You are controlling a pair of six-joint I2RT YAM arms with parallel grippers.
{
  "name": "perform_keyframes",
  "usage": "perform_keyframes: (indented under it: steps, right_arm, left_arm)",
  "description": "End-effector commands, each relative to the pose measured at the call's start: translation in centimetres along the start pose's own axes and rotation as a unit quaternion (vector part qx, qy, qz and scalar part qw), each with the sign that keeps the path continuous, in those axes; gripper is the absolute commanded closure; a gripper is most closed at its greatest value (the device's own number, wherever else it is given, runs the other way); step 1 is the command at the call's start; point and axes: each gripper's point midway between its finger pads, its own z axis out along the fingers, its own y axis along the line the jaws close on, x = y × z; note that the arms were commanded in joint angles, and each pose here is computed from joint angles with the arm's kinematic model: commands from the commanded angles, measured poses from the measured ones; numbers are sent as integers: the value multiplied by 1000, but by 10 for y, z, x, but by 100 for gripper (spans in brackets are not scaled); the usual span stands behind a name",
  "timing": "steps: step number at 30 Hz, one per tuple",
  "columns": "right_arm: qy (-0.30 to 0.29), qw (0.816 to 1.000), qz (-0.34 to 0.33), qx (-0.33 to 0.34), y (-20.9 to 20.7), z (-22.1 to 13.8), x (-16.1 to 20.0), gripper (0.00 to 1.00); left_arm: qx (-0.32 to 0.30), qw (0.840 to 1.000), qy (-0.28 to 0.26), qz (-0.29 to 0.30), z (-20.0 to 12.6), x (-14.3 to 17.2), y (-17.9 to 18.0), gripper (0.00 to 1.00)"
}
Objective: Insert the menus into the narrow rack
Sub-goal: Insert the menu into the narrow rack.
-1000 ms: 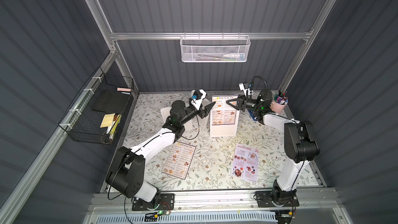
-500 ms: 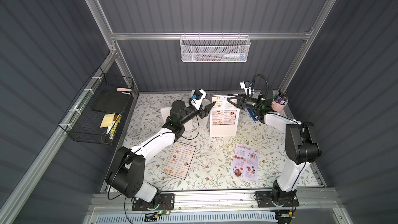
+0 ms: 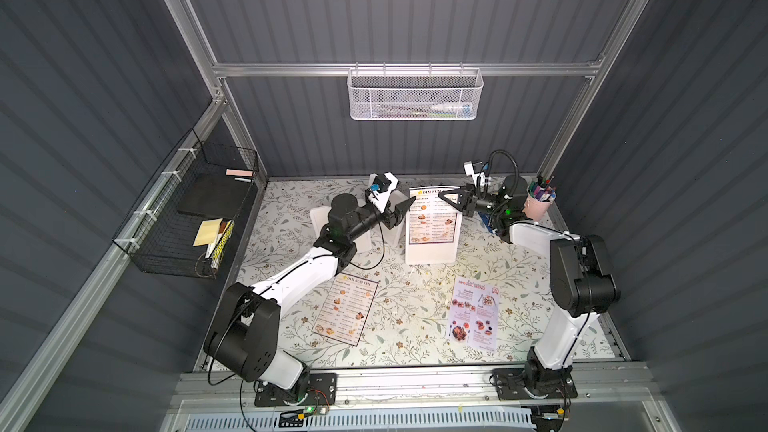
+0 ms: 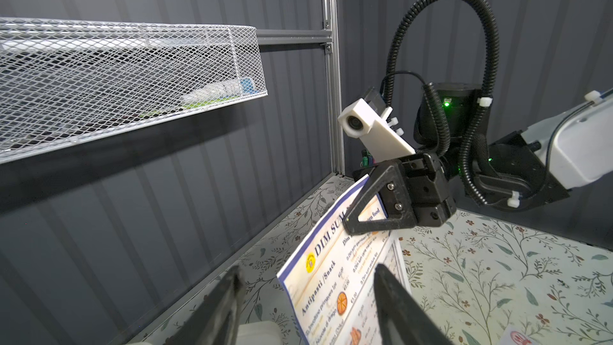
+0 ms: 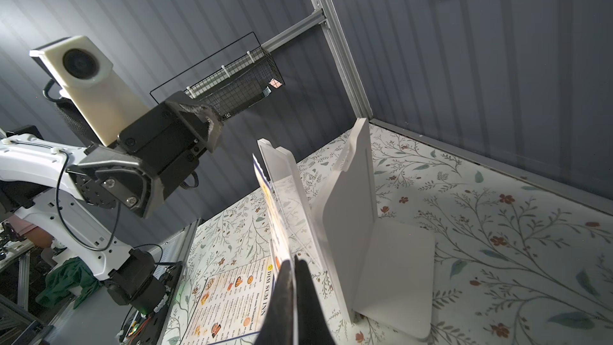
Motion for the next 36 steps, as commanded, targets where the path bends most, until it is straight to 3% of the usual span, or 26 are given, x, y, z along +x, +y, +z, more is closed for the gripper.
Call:
perform_keyframes:
  steps: [1, 3, 4, 9, 13, 19, 23, 33, 36]
  right_arm:
    - [-8, 1000, -22, -10, 7, 0, -3, 96]
    - [-10, 1000, -24, -8, 8, -1, -6, 82]
    - [-12, 1000, -25, -6, 8, -1, -8, 68]
    - [-21, 999, -34, 15, 6, -1, -22, 55]
    - [-23, 999, -41, 22, 8, 0, -35, 58]
    - [-20, 999, -42, 14, 11, 1, -35, 86]
    - [-17, 999, -38, 9, 10, 0, -24, 96]
    - [-19, 999, -28, 13, 6, -4, 1, 94]
    - [-20, 999, -27, 12, 6, -4, 0, 88]
  left_arm:
    - [-3, 1000, -3, 5, -6, -5, 1, 36]
    - [-3, 1000, -5, 6, -6, -7, 1, 36]
    - [-3, 1000, -4, 6, -6, -6, 1, 36]
    - [-2, 1000, -3, 5, -5, -5, 1, 36]
    - [-2, 1000, -2, 4, -5, -3, 2, 36]
    - [-4, 1000, -3, 4, -6, -4, 2, 36]
    - [-4, 1000, -3, 4, -6, -4, 2, 36]
    - [-3, 1000, -4, 5, -7, -5, 1, 36]
    - [-3, 1000, -5, 5, -8, -6, 1, 36]
